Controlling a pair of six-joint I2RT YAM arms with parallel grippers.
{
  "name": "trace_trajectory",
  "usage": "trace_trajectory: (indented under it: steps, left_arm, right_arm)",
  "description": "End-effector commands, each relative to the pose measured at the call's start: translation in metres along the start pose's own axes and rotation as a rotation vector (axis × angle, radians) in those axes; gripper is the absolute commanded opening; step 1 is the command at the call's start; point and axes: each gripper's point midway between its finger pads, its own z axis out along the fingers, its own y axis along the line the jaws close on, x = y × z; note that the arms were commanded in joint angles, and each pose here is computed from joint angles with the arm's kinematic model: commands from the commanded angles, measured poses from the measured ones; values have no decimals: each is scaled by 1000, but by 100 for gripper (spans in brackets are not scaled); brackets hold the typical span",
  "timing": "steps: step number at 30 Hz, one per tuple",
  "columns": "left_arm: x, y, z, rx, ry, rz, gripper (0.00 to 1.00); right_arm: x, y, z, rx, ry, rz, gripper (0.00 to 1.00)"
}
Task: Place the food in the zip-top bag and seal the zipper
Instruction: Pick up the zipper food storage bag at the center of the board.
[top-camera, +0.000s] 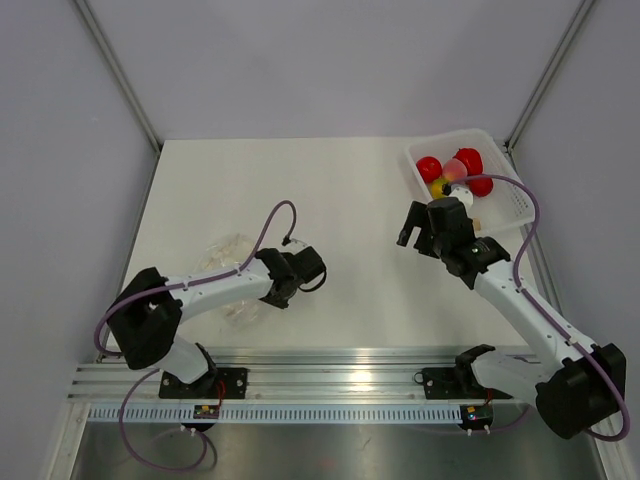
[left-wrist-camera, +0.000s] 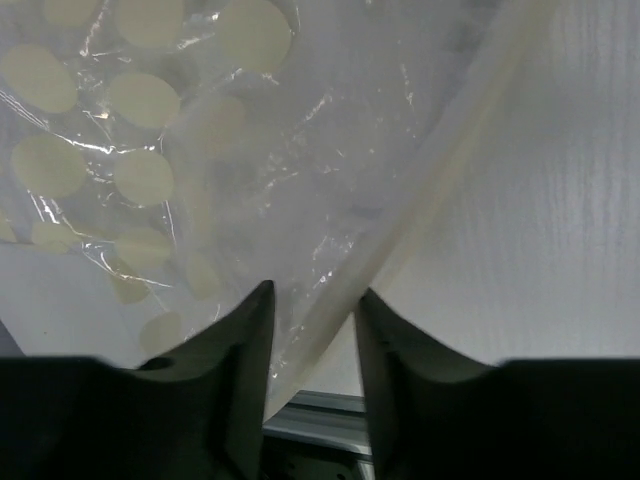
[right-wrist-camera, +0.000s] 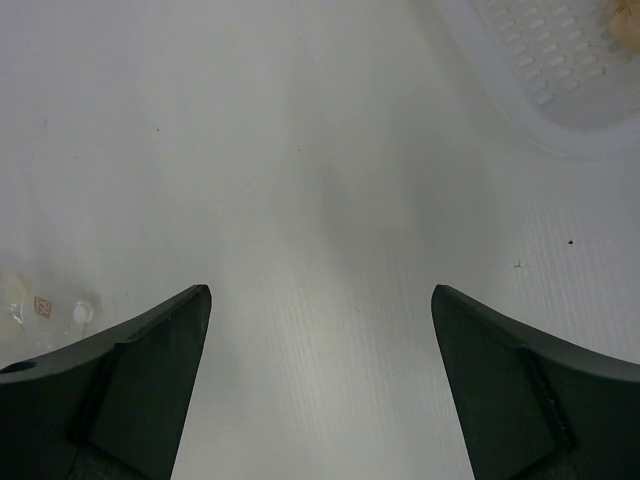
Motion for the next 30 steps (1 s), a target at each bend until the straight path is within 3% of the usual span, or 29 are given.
trace_trajectory:
  steps: [1,4,8,13,18,24,30]
  left_arm:
    - [-16,6,-1,-69,-42,-22,31]
    - [-24,13,-6,-106,-54,-8,1]
    - [-54,6,-33,-25,-125,-35,0]
    - [-110,-46,-92,355,-253,-97,0]
    - [-150,-76,-124,528,-277,-165,0]
    - [-173,-94,-140,649,-297,-244,0]
    - [-176,-98,-135,667,-280,-277,0]
  right_arm:
    - [-8,7,-7,-39,-35,22,99]
    - [-3,6,-7,-37,-19,19,99]
    - [7,23,-6,-112,55,31,99]
    - [23,88,-21,-368,124,76,99]
    - [31,117,-22,-389,142,57,99]
    - [40,117,-21,-412,150,89,92]
    - [43,119,-30,-454,155,110,88]
